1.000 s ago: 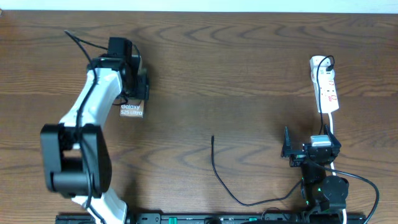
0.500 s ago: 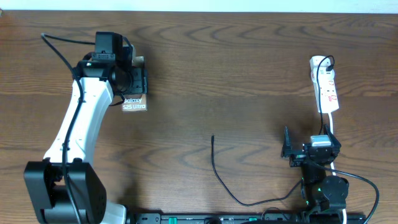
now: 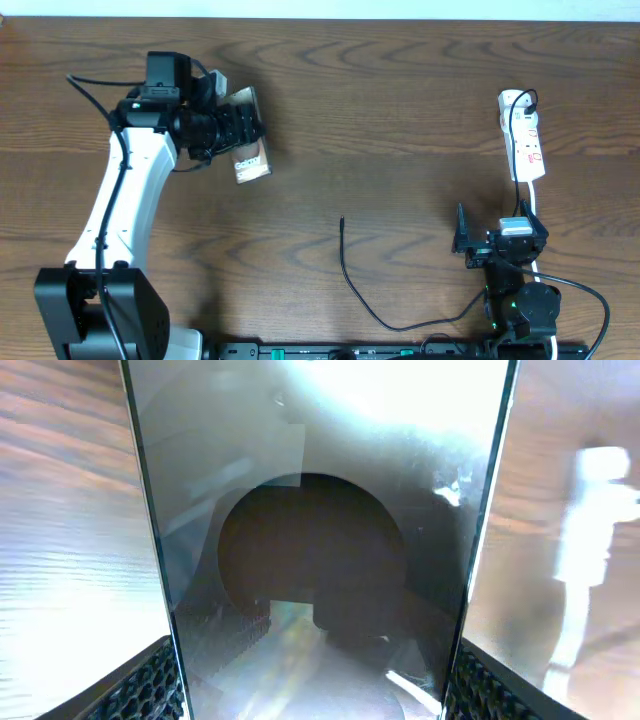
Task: Plug charger to phone and switch on socket
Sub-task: 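Lift the phone with the left gripper and tilt it upright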
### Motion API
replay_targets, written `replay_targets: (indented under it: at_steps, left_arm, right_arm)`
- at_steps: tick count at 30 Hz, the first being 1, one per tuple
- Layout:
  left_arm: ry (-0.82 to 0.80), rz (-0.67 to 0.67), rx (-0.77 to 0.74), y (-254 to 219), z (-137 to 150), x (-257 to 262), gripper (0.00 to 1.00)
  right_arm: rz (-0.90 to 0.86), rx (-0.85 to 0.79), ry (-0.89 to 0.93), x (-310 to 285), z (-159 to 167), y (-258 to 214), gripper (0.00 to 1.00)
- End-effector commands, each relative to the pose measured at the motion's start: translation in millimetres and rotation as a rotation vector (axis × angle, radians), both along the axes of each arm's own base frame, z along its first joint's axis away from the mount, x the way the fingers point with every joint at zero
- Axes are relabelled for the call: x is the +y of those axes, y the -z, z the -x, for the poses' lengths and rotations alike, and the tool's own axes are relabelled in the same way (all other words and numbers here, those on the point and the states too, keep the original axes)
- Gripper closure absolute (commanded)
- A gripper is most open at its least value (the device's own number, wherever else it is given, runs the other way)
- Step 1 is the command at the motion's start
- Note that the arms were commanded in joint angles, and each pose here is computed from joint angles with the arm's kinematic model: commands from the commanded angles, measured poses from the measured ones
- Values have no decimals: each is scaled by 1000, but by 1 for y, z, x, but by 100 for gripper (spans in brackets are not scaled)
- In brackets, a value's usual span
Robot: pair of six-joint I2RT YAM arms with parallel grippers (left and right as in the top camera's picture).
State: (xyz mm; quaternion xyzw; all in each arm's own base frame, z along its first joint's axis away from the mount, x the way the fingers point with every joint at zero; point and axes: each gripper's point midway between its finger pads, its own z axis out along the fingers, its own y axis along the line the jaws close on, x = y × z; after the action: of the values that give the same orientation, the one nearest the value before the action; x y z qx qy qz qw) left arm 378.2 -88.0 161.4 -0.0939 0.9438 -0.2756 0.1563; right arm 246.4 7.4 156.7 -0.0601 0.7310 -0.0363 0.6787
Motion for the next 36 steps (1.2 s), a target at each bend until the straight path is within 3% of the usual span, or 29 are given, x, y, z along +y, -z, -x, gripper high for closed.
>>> replay_targets:
  at_steps: [1,7,13,22,27,36]
  left_arm:
    - [12,265,-16,-47,4,-22,92]
    - [-52,523,75,-75,8,-23,93]
    - [-260,700,282,-87,8,-10,93]
    - [-487,806,516,-87,6,-5,93]
    - [-498,869,592,-95,10,-10,93]
    - [-492,880,602,-97,11,-11,93]
  right_arm:
    - [1,-1,5,0,0,0,1]
    - [1,-1,5,0,0,0,1]
    - [1,-1,5,0,0,0,1]
    - [1,-1,5,0,0,0,1]
    - [1,-1,5,0,0,0,1]
    - [1,-1,5,0,0,0,1]
